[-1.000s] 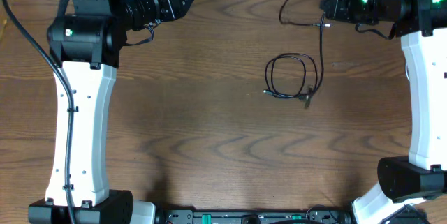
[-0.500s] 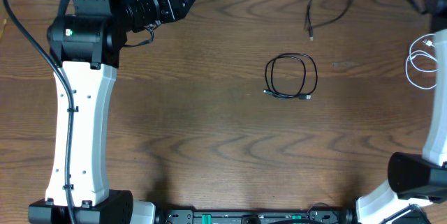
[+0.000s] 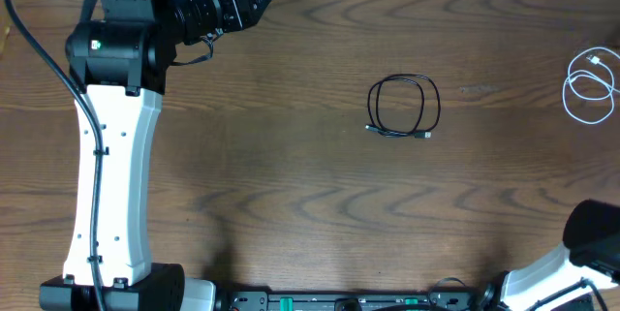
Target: Untangle cables
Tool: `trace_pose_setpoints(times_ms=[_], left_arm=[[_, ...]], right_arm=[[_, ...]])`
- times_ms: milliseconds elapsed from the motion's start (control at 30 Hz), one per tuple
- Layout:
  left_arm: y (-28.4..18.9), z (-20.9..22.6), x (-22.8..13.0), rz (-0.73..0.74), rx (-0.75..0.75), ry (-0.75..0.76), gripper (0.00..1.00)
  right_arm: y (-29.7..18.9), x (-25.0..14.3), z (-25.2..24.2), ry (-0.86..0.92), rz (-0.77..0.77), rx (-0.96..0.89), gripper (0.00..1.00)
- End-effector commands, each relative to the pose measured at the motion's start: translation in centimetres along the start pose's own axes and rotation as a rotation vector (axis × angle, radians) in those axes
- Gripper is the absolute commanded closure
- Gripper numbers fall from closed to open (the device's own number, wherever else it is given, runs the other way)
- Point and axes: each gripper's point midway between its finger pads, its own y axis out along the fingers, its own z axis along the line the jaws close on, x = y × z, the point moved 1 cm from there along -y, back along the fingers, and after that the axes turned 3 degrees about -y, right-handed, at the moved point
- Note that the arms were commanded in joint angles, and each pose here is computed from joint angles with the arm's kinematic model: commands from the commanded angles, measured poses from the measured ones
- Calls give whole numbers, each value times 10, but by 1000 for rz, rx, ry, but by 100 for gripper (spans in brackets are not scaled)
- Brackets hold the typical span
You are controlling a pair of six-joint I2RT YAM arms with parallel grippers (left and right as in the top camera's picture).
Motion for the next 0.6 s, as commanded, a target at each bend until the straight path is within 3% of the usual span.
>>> trace_pose_setpoints(times_ms=[0,367,400,433,500,533,567], left_arm=[[4,7,-1,7,15,10,66],[4,7,-1,7,15,10,65],[4,7,-1,7,15,10,65],[4,7,-1,7,15,10,65],[4,7,-1,7,15,10,65],[4,7,-1,7,15,10,65],[4,7,-1,7,15,10,65]], right_arm=[[26,-12,-25,-1,18,-66,99],[93,-129,-73,-8,337,-165,99],[94,-135,-74,-7,357,-165,94],[94,-141,-74,-6,379,-161,74],[93,-151,-71,0,419,-139,24],[92,-153,-68,4,433,-121,6],[91,-155,-65,9,443,-103,1]])
